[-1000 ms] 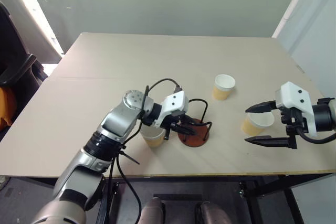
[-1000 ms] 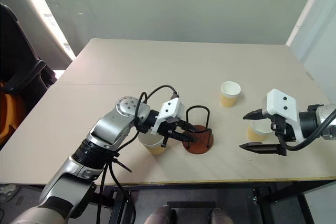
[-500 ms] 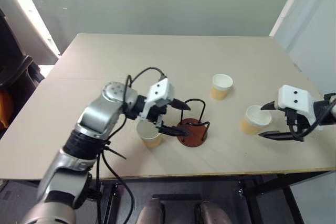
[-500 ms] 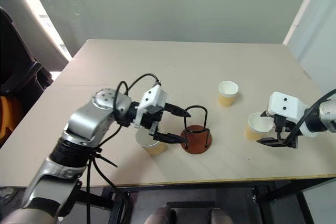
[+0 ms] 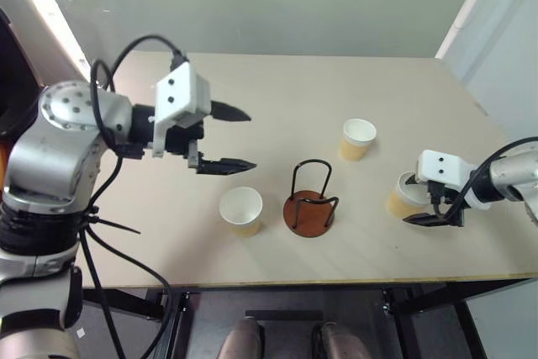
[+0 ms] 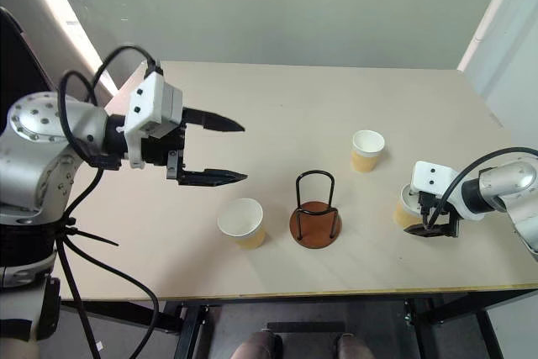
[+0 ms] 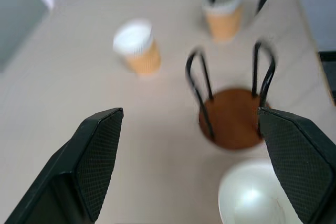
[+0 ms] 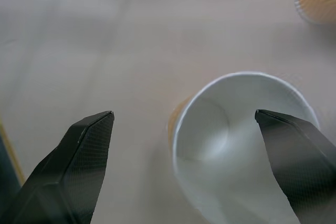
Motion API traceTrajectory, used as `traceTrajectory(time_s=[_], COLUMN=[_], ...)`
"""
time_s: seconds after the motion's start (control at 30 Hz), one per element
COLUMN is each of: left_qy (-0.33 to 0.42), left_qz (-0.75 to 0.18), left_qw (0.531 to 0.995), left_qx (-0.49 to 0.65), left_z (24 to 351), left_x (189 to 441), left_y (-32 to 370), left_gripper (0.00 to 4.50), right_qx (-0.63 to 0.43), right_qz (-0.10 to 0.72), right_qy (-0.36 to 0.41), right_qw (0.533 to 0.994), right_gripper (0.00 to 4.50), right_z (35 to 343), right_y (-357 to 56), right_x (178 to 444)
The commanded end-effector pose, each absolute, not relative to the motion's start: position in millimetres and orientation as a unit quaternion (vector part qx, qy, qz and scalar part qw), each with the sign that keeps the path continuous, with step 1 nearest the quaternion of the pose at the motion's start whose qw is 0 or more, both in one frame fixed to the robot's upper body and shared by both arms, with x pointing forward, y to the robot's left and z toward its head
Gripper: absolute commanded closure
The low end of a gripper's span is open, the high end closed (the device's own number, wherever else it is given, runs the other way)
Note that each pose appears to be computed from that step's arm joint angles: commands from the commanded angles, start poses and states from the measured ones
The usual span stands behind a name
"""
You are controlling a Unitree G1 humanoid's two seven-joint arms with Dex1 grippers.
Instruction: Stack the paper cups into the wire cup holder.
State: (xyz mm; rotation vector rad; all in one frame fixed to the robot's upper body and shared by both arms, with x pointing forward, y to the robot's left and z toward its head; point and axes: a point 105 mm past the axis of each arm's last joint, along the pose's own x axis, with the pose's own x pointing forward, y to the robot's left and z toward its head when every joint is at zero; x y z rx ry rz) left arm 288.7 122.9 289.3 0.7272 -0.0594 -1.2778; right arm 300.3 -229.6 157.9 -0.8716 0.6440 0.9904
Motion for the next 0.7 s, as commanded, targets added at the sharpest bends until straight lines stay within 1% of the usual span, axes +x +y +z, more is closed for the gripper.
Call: traceTrajectory(time_s=[0.03,0.07,0.2,0.37,0.43,0.53,0.63,0.67,0.7], left_qy=[-0.054,-0.054,-0.056,-0.05,-0.049,-0.047,-0.035,-0.027,-0.023], left_qz=[-0.603,-0.604,-0.62,-0.614,-0.613,-0.605,-0.587,-0.578,-0.573], left_qw=[0.719,0.718,0.707,0.711,0.713,0.72,0.734,0.74,0.744], left_qx=[0.342,0.341,0.336,0.338,0.338,0.337,0.339,0.341,0.343], left_z=[294.0,293.7,291.9,290.5,290.6,290.5,288.9,287.3,286.2], left_x=[280.8,280.9,275.6,279.8,280.3,282.7,287.1,289.4,290.9], left_y=[102.8,100.3,94.1,98.4,99.7,105.0,117.2,123.8,127.9], left_gripper=[0.09,0.09,0.09,0.09,0.09,0.09,0.09,0.09,0.09], right_qx=[-0.409,-0.409,-0.409,-0.411,-0.409,-0.407,-0.408,-0.404,-0.398], right_qz=[0.452,0.453,0.458,0.458,0.459,0.453,0.456,0.468,0.479], right_qy=[0.279,0.281,0.278,0.274,0.275,0.266,0.206,0.17,0.143], right_qw=[0.742,0.741,0.738,0.739,0.739,0.748,0.763,0.767,0.769], right_gripper=[0.39,0.57,1.95,3.86,4.48,4.48,4.48,4.48,4.48], right_z=[165.2,164.7,165.3,168.3,168.8,177.1,217.6,238.5,253.2], right_y=[-226.8,-227.0,-225.2,-225.2,-226.1,-229.2,-222.6,-214.8,-208.2], right_x=[305.1,305.3,305.4,305.3,303.9,304.3,304.0,301.9,299.5])
